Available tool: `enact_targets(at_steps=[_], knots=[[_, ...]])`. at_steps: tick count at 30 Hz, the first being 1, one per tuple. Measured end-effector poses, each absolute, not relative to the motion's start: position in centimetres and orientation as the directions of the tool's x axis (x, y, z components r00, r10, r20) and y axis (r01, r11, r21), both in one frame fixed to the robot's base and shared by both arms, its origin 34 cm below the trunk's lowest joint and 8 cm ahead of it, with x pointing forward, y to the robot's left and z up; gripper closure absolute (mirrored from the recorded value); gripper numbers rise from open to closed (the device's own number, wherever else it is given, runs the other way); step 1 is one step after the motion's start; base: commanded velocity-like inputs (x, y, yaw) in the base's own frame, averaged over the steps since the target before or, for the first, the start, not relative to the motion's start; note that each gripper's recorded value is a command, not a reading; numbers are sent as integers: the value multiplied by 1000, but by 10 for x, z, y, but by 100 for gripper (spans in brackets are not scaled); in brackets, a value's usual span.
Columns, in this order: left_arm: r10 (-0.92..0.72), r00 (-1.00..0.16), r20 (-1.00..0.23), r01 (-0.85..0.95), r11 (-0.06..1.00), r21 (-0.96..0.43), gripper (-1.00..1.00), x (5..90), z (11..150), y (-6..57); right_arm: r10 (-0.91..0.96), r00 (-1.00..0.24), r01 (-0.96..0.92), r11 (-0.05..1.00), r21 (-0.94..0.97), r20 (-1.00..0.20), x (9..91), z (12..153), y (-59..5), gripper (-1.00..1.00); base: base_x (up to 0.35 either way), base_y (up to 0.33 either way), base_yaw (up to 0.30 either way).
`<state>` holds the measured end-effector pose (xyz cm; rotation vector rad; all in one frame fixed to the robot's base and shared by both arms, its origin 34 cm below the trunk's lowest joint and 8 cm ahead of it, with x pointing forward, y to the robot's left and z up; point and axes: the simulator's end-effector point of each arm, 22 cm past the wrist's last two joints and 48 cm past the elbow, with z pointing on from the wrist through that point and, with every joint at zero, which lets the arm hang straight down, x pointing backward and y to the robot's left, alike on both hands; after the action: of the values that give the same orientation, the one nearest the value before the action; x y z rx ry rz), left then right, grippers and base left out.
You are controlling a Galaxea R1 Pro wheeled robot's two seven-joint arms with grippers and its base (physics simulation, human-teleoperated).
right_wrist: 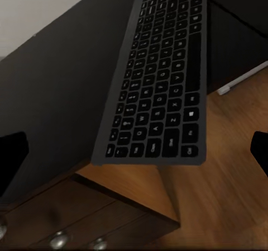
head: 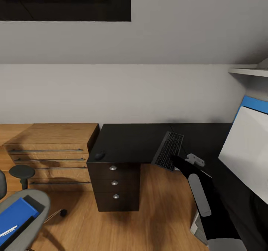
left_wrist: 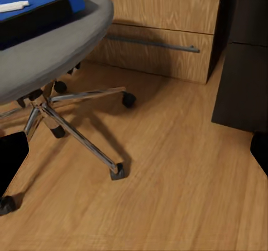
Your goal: In the bedroom, organize the workspace by keeping the computer under the desk, ensuring the monitor is on the desk, placing the keyboard on the desk next to the monitor, placing the mouse on the desk next to the keyboard, moving the folder from the swivel chair onto the desk next to the mouse, stacking the notebook on top of the folder with the pen on top of the notebook, and positioning the swivel chair next to the desk.
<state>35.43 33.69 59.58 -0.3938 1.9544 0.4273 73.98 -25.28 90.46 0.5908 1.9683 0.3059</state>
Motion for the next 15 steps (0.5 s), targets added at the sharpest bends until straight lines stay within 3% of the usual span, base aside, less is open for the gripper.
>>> enact_targets(at_steps=[4, 15], knots=[[-86, -368, -926, -469, 877, 105, -100, 385, 606, 336, 555, -368, 262, 832, 490, -746, 740, 906, -246, -100, -2, -2, 0], [-139, -526, -839, -474, 867, 153, -100, 471, 627, 345, 667, -387, 240, 740, 628, -637, 740, 903, -225, -100, 0, 0, 0]])
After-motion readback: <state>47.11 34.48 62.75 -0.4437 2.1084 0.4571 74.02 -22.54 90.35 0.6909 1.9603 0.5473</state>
